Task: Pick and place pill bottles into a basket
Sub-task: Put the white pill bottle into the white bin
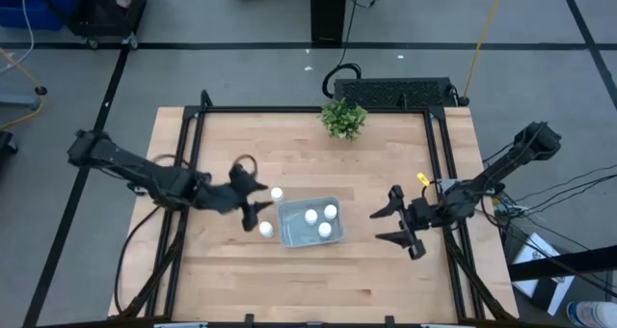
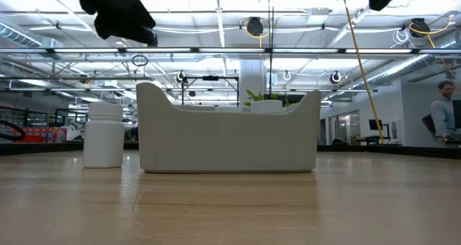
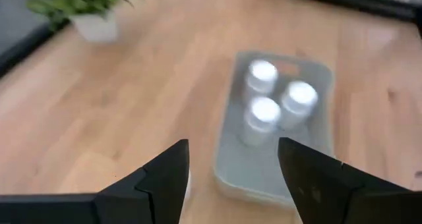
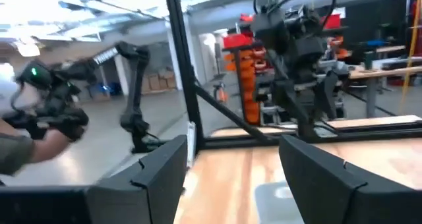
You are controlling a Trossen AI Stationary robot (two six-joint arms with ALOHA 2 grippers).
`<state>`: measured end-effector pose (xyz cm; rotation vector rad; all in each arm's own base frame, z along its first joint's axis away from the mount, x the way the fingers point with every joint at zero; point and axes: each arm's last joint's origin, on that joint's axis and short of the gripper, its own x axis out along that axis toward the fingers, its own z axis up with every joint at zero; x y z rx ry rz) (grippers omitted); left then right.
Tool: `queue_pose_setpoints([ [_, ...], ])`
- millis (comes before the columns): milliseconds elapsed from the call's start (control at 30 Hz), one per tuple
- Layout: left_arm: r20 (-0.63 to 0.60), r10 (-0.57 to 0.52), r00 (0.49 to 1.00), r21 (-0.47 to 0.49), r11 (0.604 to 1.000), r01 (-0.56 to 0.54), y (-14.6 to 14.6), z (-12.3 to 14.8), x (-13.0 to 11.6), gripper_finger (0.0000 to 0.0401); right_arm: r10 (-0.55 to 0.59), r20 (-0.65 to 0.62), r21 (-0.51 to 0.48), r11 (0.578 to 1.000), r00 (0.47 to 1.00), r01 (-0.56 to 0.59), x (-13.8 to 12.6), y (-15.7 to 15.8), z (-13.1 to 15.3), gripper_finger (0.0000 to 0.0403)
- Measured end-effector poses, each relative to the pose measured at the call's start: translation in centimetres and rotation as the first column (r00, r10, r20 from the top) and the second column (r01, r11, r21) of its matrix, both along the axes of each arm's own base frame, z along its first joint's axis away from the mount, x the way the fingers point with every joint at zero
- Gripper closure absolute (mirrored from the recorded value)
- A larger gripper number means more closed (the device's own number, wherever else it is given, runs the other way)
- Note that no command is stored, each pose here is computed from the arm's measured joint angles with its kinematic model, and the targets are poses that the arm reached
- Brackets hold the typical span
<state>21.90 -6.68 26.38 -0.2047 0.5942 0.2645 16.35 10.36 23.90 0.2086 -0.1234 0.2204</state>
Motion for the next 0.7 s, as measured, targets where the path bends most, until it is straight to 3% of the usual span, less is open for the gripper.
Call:
queue_pose_setpoints([
  [133,-0.092,-0.059,0.994,-0.046,0.997,0.055,-1.9,-0.1,0.4,0.0162,0.017,-0.016,0.023,1.0,1.0,-0.016,-0.2,0.2,-0.3,0.0167],
  [400,-0.373,-0.068,0.925,-0.065,0.997,0.047,-3.9,-4.0,0.4,0.0162,0.025,0.026,0.055,0.998,0.999,-0.026,-0.3,0.3,0.2,0.0167],
  [500,-0.384,-0.109,0.917,-0.062,0.994,0.092,-4.9,-4.9,0.9,0.0162,0.025,0.027,0.056,0.998,0.999,-0.026,-0.3,0.3,0.2,0.0167],
  [700,-0.42,-0.079,0.904,-0.018,0.997,0.079,-5.3,-6.0,1.2,0.0162,0.016,0.03,0.042,0.999,0.999,-0.017,-0.3,0.2,0.2,0.0167],
])
